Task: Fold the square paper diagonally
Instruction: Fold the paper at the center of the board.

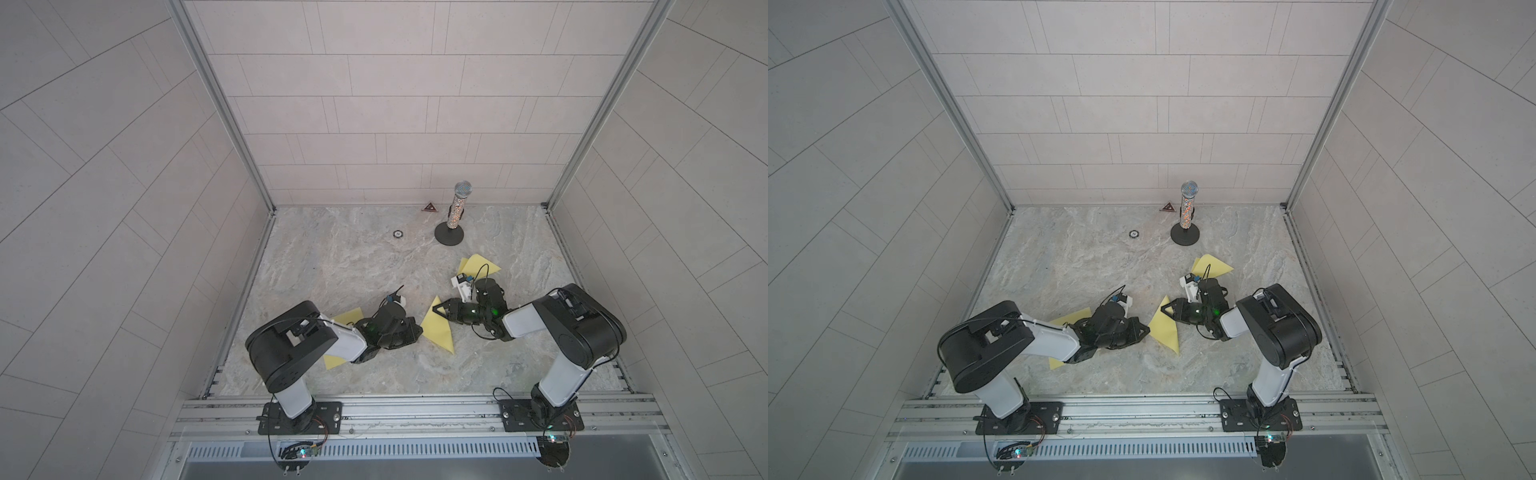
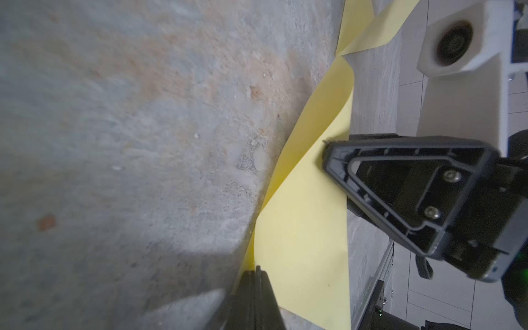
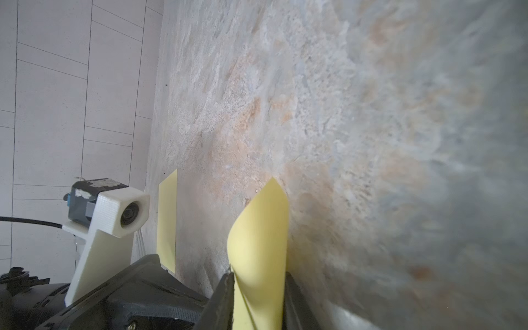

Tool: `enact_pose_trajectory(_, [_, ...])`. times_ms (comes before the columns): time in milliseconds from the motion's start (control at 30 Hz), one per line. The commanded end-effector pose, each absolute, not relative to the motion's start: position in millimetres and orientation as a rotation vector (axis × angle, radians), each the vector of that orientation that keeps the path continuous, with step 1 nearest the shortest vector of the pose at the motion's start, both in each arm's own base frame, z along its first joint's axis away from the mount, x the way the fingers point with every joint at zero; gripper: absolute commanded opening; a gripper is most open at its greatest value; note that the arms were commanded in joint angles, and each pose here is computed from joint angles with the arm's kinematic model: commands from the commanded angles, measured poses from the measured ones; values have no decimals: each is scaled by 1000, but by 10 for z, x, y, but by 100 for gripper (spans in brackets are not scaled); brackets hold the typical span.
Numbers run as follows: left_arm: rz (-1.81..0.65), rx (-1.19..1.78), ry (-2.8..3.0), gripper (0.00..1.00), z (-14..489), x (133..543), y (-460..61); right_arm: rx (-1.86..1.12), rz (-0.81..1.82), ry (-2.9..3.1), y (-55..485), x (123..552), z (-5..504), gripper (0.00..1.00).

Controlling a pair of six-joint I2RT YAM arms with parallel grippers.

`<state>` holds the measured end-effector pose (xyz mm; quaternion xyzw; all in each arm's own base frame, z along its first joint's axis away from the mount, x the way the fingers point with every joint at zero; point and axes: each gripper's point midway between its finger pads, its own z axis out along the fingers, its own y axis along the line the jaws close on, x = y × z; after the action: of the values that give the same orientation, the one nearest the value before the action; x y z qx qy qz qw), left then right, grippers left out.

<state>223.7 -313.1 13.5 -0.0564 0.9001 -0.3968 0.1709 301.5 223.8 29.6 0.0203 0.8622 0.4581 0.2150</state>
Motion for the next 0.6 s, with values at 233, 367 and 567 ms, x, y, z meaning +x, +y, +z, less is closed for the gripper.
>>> enact_pose_trajectory(233, [-897,-191,2748,2,-358,2008,-2787,29,1244,2403,2241,3106,300,25])
enact_pose_trajectory(367, [-899,-190,2747,2,-359,2011,-2794,29,1260,2383,2249,3121,325,5])
enact_pose_trajectory(567, [-900,-183,2751,2,-359,2003,-2799,26,1314,2319,2292,3164,433,19])
